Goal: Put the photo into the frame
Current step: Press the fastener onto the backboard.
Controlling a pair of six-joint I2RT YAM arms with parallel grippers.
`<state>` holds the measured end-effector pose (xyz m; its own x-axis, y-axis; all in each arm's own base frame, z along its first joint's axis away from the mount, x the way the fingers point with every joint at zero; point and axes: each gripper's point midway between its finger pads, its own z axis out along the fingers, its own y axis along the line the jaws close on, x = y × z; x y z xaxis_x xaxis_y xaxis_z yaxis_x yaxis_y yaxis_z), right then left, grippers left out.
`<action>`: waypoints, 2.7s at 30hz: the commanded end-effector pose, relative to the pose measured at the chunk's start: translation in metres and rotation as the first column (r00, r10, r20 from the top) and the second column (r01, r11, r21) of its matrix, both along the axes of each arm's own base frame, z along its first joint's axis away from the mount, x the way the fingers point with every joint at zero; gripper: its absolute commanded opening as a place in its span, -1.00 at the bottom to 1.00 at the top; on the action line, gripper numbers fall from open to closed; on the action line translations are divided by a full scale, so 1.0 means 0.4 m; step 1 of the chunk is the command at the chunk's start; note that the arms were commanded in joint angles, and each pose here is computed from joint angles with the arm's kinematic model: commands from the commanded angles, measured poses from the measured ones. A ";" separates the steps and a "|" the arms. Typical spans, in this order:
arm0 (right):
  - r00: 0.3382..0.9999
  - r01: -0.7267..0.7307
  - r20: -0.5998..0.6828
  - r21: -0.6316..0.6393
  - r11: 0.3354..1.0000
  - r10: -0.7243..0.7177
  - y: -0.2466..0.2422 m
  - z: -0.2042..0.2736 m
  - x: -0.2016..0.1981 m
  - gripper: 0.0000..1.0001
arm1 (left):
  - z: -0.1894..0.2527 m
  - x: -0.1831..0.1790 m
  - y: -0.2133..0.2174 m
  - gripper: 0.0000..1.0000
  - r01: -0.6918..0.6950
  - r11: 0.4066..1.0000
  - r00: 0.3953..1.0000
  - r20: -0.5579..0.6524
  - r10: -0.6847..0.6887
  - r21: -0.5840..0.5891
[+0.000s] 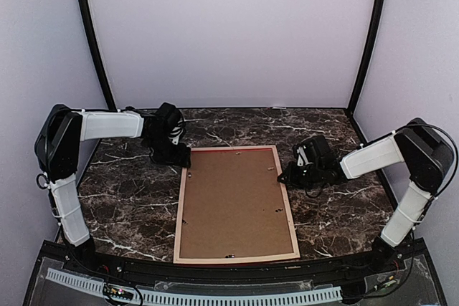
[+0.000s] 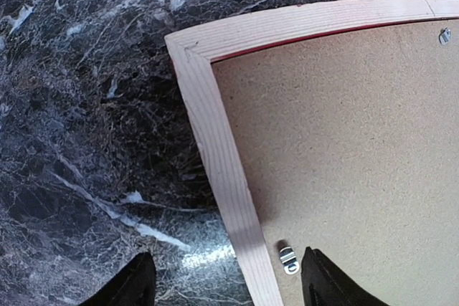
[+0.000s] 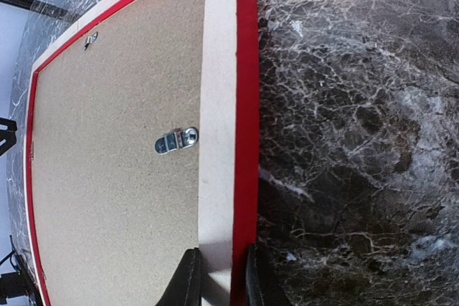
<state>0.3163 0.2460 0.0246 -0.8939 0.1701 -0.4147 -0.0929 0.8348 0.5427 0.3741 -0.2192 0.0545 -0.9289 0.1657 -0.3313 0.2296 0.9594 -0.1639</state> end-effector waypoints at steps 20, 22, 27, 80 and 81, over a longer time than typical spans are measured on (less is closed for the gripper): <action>0.976 -0.042 -0.218 -0.085 0.995 0.023 -0.037 -0.128 -0.123 -1.00 | -0.053 -0.031 0.023 0.43 0.025 0.996 0.998 -0.057 -0.020 0.090; 0.975 -0.041 -0.220 -0.085 0.996 0.022 -0.038 -0.129 -0.124 -1.00 | -0.057 -0.032 0.021 0.43 0.028 0.995 0.998 -0.059 -0.022 0.093; 0.976 -0.039 -0.218 -0.088 0.995 0.019 -0.041 -0.128 -0.126 -1.00 | -0.064 -0.036 0.015 0.43 0.033 0.995 0.998 -0.065 -0.027 0.092; 0.975 -0.048 -0.221 -0.089 0.995 0.028 -0.040 -0.134 -0.127 -1.00 | -0.016 0.022 0.036 0.51 -0.062 0.996 0.997 0.059 0.058 0.065; 0.975 -0.048 -0.223 -0.088 0.995 0.027 -0.039 -0.135 -0.128 -1.00 | -0.018 0.022 0.036 0.51 -0.061 0.996 0.997 0.058 0.057 0.068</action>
<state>0.3163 0.2461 0.0244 -0.8920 0.1713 -0.4183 -0.0956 0.8329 0.5450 0.3796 -0.2112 0.0363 -0.9260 0.1562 -0.3437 0.1987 0.9758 -0.0918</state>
